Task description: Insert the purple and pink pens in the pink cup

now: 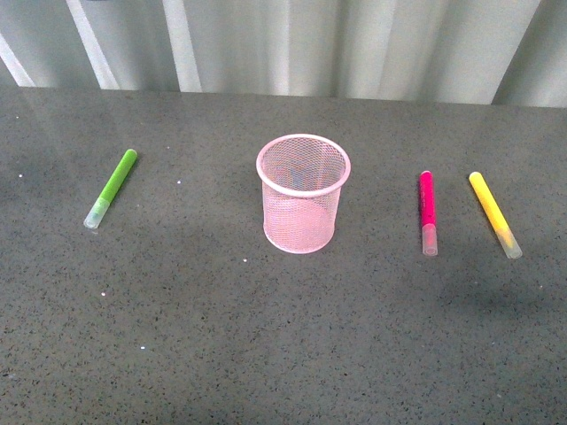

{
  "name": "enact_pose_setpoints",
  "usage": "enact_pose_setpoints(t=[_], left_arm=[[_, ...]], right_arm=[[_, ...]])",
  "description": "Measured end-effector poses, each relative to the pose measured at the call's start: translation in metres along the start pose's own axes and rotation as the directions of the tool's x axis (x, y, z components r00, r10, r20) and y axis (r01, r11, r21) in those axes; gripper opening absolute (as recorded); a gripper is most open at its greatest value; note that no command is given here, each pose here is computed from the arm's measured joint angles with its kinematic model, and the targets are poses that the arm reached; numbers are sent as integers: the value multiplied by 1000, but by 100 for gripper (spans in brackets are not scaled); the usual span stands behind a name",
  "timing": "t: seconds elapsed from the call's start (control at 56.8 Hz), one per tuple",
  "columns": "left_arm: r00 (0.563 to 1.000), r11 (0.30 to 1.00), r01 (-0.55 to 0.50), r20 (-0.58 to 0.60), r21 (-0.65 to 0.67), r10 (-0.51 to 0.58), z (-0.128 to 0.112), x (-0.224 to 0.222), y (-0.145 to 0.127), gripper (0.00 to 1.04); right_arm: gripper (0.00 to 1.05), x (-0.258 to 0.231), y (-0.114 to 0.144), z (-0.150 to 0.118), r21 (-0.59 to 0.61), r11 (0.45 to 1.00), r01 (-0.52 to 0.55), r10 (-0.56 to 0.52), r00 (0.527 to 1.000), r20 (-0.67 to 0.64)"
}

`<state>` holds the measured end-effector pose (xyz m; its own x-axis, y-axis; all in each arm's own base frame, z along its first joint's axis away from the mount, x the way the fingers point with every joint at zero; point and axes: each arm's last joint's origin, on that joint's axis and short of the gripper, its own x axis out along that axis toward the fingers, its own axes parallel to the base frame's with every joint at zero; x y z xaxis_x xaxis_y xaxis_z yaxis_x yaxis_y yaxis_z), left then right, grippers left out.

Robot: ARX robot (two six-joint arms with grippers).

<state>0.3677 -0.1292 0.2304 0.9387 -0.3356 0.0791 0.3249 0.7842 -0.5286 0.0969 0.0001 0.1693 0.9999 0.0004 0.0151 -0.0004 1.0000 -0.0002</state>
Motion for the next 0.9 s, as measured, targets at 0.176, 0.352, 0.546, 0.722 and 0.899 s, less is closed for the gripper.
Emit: enact_pose_setpoints(t=[0.176, 0.352, 0.546, 0.722, 0.899], left_arm=[[999, 999, 48, -9, 0, -48, -46, 4, -6, 13], [999, 1000, 6, -46, 12, -6, -81, 3, 12, 13], [998, 999, -36, -54, 34, 38, -102, -2, 31, 13], [998, 998, -53, -32, 33, 54, -105, -4, 37, 13], [997, 997, -77, -16, 20, 77, -110, -6, 40, 13]], right_arm=[[98, 0, 0, 0, 0, 1000, 0, 0, 1000, 0], [98, 0, 0, 0, 0, 1000, 0, 0, 1000, 0], [98, 0, 0, 0, 0, 1000, 0, 0, 1000, 0], [98, 0, 0, 0, 0, 1000, 0, 0, 1000, 0], [98, 0, 0, 0, 0, 1000, 0, 0, 1000, 0]])
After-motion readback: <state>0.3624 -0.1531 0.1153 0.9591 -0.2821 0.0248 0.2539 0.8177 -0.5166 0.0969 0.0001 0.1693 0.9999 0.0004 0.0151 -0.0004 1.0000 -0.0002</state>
